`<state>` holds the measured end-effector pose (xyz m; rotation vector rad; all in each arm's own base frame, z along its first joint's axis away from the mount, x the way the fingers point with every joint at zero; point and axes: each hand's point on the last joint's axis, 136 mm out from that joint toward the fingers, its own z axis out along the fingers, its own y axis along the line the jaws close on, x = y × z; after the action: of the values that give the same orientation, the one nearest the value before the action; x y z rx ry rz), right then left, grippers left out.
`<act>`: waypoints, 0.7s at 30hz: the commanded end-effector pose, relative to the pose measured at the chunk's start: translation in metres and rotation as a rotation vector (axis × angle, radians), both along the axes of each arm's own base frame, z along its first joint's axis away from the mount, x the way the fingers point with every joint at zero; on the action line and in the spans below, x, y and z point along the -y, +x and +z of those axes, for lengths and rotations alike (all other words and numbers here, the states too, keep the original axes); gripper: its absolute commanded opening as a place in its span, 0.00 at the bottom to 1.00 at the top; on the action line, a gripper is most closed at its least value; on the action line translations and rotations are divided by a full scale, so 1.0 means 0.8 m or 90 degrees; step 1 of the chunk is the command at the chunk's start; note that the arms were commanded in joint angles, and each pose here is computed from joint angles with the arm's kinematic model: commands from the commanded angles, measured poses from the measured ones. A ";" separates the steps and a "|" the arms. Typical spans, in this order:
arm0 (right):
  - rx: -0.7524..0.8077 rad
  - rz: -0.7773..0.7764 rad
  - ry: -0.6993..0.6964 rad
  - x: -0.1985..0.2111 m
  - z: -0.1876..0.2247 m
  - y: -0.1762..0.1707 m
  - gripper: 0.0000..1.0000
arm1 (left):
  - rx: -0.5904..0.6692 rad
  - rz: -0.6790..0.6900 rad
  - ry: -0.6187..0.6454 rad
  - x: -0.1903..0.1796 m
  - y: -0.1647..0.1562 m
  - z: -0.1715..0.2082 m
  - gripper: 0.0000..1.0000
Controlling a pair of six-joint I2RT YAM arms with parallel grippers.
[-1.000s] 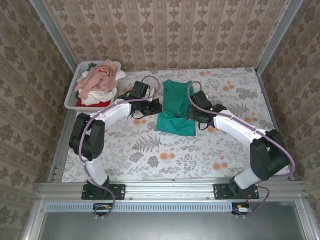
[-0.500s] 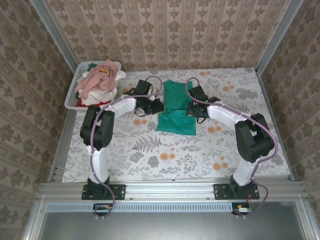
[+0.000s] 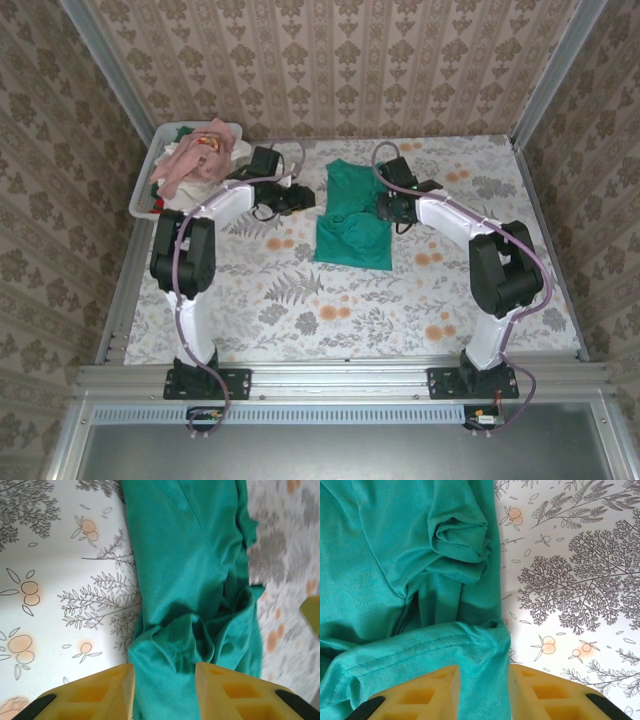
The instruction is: Fold and stack the t-shirts
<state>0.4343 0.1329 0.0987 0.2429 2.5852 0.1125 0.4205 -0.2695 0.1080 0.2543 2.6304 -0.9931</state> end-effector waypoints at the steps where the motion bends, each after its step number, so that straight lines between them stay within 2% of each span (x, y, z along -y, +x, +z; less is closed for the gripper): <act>1: 0.029 0.032 0.034 -0.011 0.027 -0.024 0.33 | 0.091 -0.151 0.114 0.003 -0.037 0.010 0.41; 3: 0.033 0.036 0.068 -0.019 0.022 -0.042 0.33 | 0.139 -0.227 0.197 0.011 -0.047 0.003 0.44; 4: 0.029 0.031 0.076 -0.018 0.016 -0.051 0.33 | 0.163 -0.256 0.236 0.014 -0.047 -0.002 0.51; 5: 0.027 0.022 0.083 -0.015 0.010 -0.059 0.33 | 0.183 -0.291 0.260 0.021 -0.049 -0.005 0.54; 8: 0.022 -0.010 0.085 0.000 -0.006 -0.081 0.33 | 0.227 -0.340 0.316 0.035 -0.035 -0.019 0.54; 12: 0.020 -0.011 0.125 -0.005 -0.019 -0.097 0.34 | 0.211 -0.362 0.297 0.052 -0.020 -0.036 0.56; 14: 0.008 -0.014 0.119 -0.002 -0.028 -0.101 0.34 | 0.216 -0.389 0.326 0.057 -0.017 -0.049 0.59; 17: 0.000 -0.014 0.109 0.001 -0.034 -0.104 0.34 | 0.216 -0.391 0.374 0.056 -0.006 -0.062 0.54; 21: 0.005 -0.011 0.113 0.000 -0.033 -0.106 0.34 | 0.208 -0.382 0.345 0.063 0.001 -0.062 0.49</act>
<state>0.3500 0.1313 0.0690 0.3145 2.5894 0.3036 0.4171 -0.3210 0.0428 1.2381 2.5174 -0.3146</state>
